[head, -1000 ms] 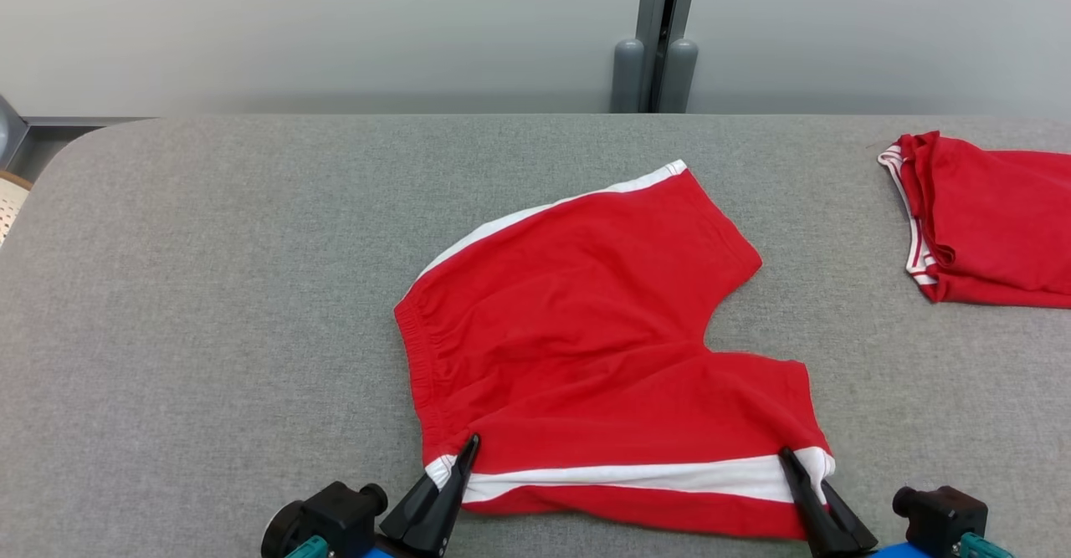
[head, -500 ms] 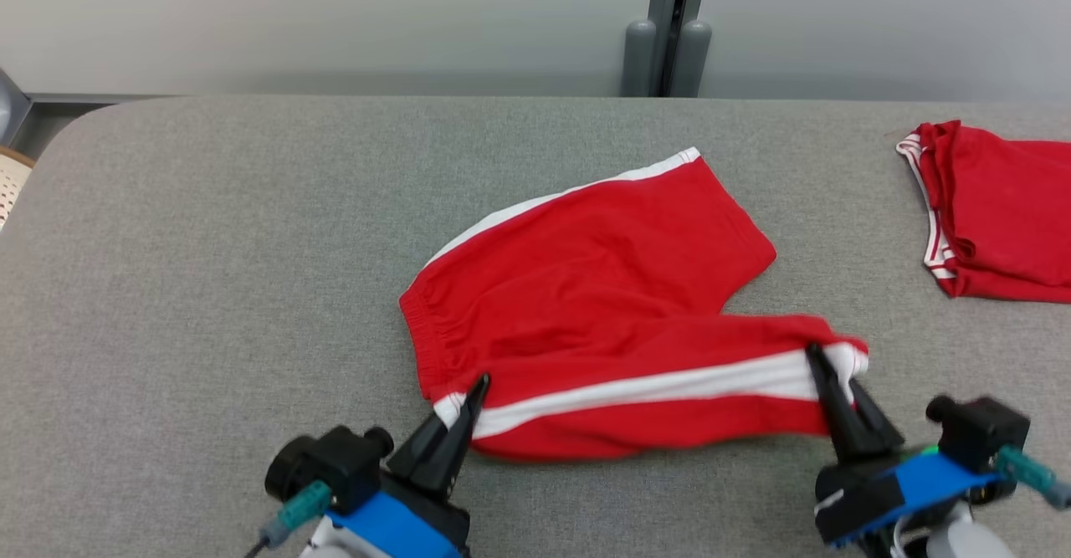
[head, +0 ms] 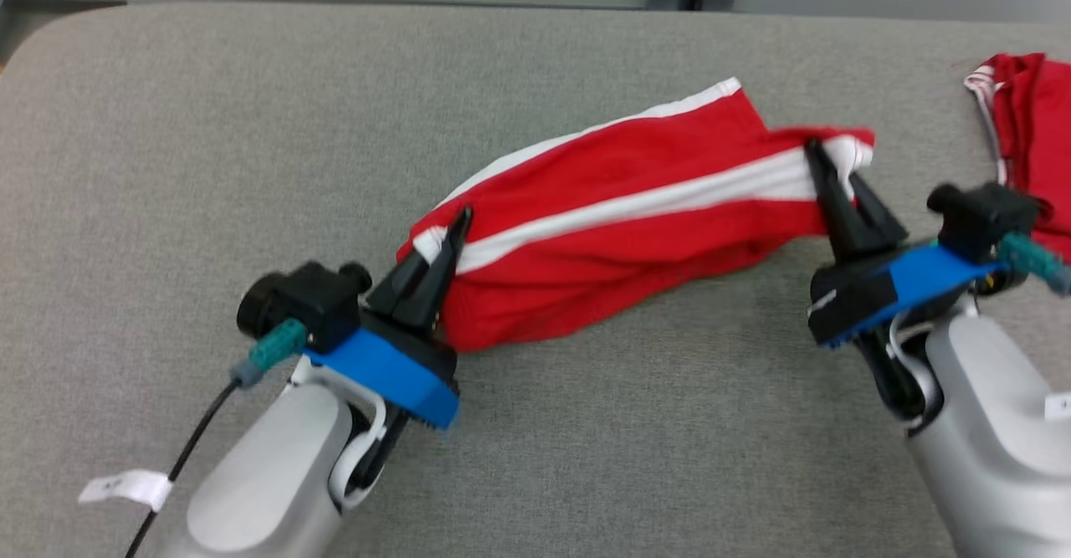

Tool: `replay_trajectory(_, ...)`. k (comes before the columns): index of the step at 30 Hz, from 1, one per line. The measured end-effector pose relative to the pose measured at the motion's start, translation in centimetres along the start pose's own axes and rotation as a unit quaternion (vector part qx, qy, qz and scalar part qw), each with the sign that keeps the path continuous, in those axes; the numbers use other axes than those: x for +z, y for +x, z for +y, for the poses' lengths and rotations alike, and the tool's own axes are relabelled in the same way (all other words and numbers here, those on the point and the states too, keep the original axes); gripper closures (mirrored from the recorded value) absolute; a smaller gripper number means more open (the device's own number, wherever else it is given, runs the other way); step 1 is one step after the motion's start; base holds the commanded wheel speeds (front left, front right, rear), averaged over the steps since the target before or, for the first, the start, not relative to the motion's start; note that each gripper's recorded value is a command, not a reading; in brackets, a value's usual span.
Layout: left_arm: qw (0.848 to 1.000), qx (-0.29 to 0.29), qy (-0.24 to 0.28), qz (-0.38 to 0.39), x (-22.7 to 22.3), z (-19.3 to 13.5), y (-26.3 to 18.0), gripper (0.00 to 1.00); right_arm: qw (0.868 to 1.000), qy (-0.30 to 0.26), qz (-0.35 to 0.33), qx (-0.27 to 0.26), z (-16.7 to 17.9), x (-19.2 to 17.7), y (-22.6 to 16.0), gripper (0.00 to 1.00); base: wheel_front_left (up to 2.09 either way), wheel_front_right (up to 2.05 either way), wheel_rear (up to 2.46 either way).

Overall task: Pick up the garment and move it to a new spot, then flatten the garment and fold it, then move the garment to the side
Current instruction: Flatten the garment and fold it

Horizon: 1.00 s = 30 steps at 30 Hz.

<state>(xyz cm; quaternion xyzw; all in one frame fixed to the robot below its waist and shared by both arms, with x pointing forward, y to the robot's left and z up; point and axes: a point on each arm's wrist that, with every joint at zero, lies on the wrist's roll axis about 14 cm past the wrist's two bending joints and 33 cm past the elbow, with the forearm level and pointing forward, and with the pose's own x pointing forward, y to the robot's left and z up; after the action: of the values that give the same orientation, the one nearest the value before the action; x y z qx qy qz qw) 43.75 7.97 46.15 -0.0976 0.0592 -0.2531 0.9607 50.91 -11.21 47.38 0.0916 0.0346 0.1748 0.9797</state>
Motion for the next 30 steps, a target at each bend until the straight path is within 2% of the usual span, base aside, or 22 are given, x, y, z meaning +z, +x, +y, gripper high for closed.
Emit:
replay_trajectory(4,1.000,0.016,-0.004,0.000,0.2,1.7,1.5,1.00,1.000,-0.006,-0.002,0.009,-0.1,0.2,3.3,1.00,0.00,0.00,0.00)
replay_trajectory(15,0.998,0.051,-0.018,0.034,-2.1,4.9,3.8,1.00,0.997,-0.003,0.071,0.008,-0.3,-4.6,8.2,1.00,0.00,0.00,0.00)
replay_trajectory(16,0.998,0.053,-0.022,0.040,-2.5,5.1,3.7,1.00,0.997,-0.004,0.076,0.007,-0.4,-5.0,8.4,0.83,0.00,0.00,0.00)
replay_trajectory(17,0.997,0.055,-0.023,0.047,-3.1,5.1,3.7,1.00,0.997,-0.005,0.081,0.007,-0.4,-5.5,8.5,0.54,0.00,0.00,0.00)
replay_trajectory(18,0.997,0.055,-0.023,0.047,-3.1,5.1,3.7,0.62,0.997,-0.005,0.081,0.007,-0.4,-5.5,8.5,0.00,0.00,0.00,0.00)
replay_trajectory(19,0.997,0.055,-0.023,0.050,-3.3,5.1,3.7,0.18,0.996,-0.008,0.084,0.002,-0.8,-5.7,8.4,0.00,0.00,0.00,0.00)
replay_trajectory(20,0.997,0.055,-0.022,0.051,-3.3,5.1,3.7,0.00,0.996,-0.010,0.084,0.000,-1.0,-5.7,8.3,0.00,0.00,0.00,0.00)
replay_trajectory(30,0.996,0.067,-0.023,0.049,-3.5,4.2,0.5,0.00,0.996,-0.028,0.085,-0.020,-2.8,-4.9,5.6,0.00,0.00,0.00,0.00)
